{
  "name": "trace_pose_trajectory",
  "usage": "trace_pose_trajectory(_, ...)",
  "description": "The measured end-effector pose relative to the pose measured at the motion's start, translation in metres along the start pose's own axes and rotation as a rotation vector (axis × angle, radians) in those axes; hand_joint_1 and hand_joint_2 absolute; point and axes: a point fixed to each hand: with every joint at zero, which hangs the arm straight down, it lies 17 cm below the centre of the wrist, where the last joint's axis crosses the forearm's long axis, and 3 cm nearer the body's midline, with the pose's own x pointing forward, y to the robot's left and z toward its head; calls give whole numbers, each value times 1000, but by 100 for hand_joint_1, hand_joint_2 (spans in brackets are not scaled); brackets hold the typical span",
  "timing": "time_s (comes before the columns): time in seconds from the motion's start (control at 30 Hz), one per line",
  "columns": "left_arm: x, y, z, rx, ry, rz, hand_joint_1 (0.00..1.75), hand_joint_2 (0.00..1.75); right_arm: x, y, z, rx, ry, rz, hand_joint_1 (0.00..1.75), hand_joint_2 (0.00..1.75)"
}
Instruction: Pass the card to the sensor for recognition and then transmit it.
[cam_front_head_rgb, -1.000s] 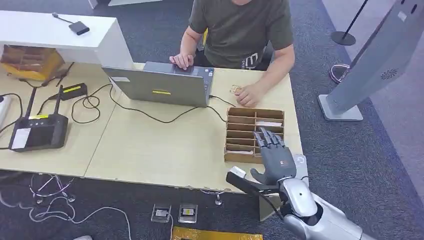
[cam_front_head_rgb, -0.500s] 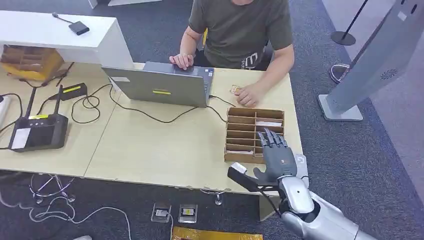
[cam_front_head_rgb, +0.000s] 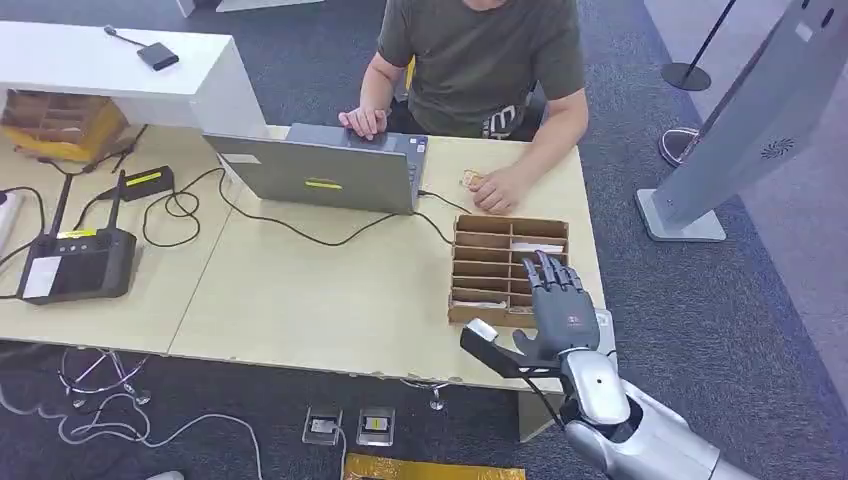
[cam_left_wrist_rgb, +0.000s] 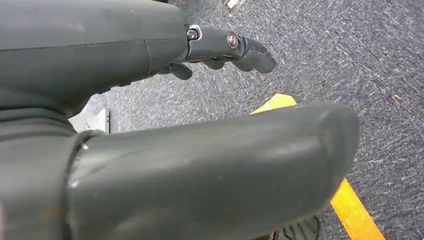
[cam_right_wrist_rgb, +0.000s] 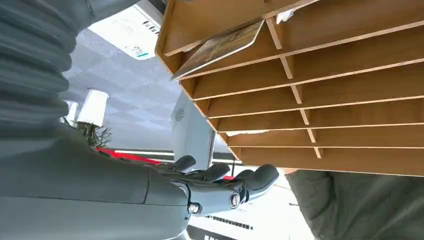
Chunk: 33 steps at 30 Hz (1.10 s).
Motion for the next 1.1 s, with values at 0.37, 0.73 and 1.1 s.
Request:
trace_pose_trajectory(0.37,0,0,0,-1,-1,-3,0,0,-1,11,4,18,0,2,0,175)
trace_pose_trajectory(0.73,1,-2,0,-13,-8,-13,0,0,-3,22,1,35,7,-5,0,175)
trace_pose_trajectory(1.1,2,-4,1,-21,-17,-22,0,0,-2,28,0,43,6,-14,175,175)
